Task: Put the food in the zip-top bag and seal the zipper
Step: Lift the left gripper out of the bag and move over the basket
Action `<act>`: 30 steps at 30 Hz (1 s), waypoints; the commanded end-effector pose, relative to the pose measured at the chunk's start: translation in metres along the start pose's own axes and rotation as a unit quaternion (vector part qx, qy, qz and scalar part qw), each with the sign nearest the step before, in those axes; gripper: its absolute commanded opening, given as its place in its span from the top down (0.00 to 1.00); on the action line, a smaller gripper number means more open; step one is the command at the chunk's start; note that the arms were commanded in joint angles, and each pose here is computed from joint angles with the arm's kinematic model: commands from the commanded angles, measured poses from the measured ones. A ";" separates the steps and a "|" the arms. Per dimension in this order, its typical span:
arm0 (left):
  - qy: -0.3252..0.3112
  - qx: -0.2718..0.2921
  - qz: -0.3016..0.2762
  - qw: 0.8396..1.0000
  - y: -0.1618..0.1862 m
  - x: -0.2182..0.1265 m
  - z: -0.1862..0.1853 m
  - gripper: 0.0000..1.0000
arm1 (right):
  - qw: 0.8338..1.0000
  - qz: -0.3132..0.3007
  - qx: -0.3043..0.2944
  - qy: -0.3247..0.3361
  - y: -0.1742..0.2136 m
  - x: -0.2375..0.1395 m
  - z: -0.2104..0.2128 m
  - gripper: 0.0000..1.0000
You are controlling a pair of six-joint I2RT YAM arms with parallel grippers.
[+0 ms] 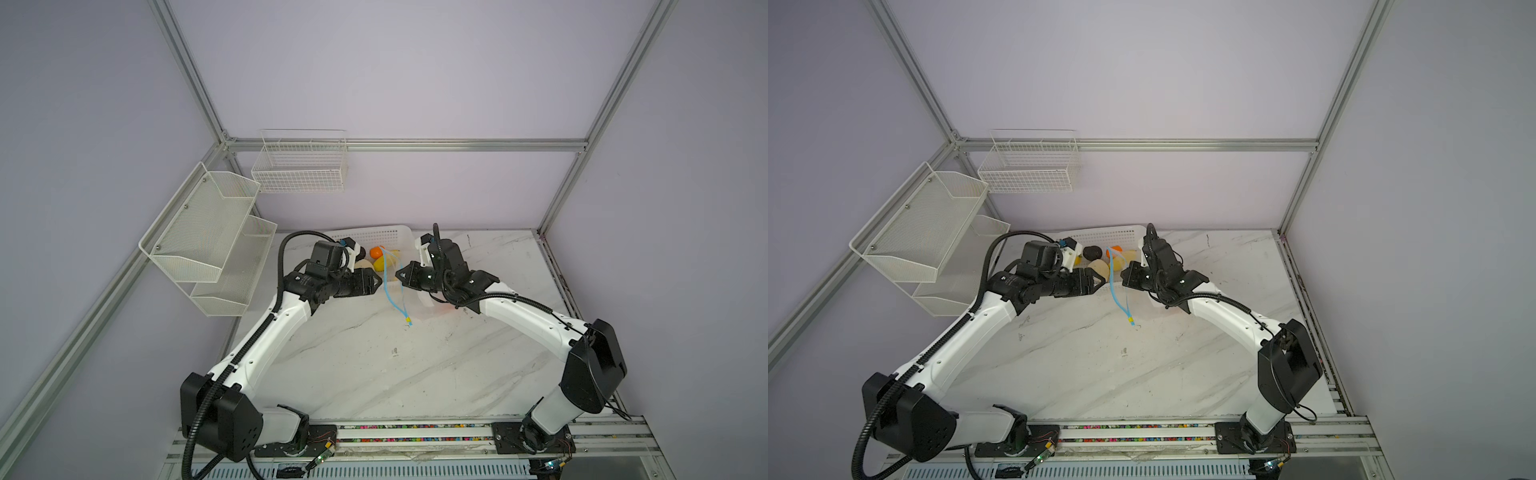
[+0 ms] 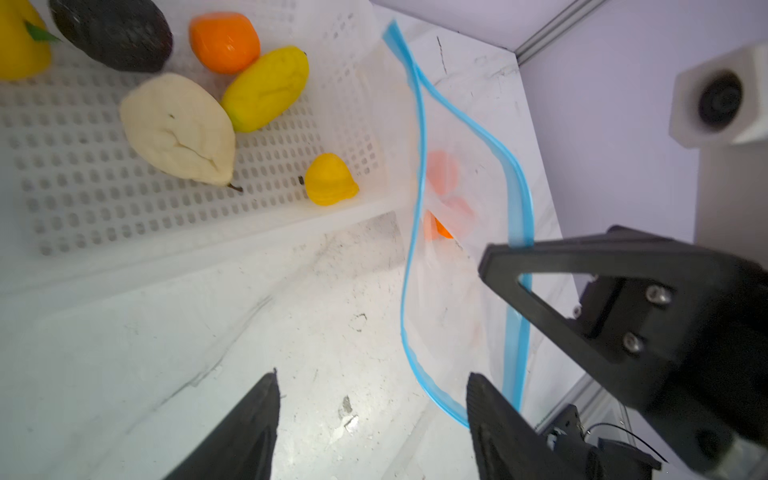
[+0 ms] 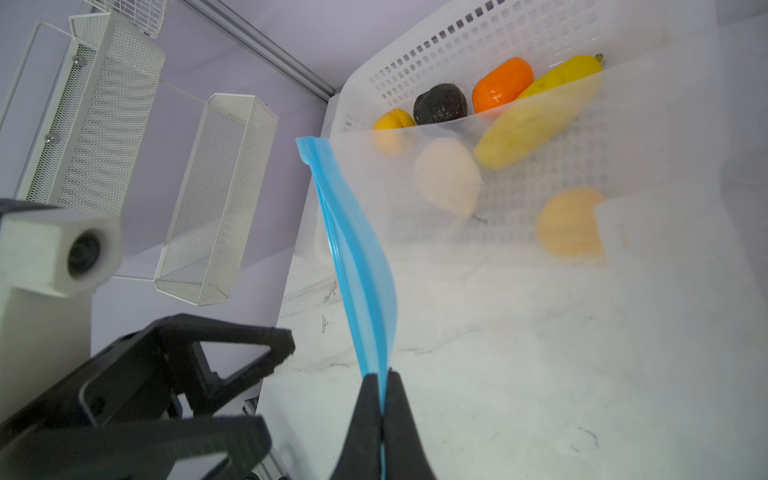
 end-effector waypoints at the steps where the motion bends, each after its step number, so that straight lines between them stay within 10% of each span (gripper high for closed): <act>1: -0.062 0.011 -0.025 0.998 -0.029 0.000 0.007 0.28 | 1.000 -0.017 -0.001 -0.008 -0.003 -0.007 0.003 1.00; 16: -0.187 -0.005 0.010 0.982 -0.085 0.083 0.049 0.00 | 1.000 -0.006 -0.009 -0.011 -0.001 0.001 -0.001 1.00; 30: -0.252 -0.091 0.011 0.963 -0.093 0.137 0.077 0.00 | 1.000 0.004 -0.015 -0.015 0.001 0.006 -0.009 1.00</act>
Point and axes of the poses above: each gripper's point midway between its finger pads, its own x axis out along the fingers, its own z axis along the line the jaws close on, y = z × x, the point moved 10 cm from there along -x, back along the fingers, and after that the axes turned 6 degrees about -x, right-handed, at the moved point
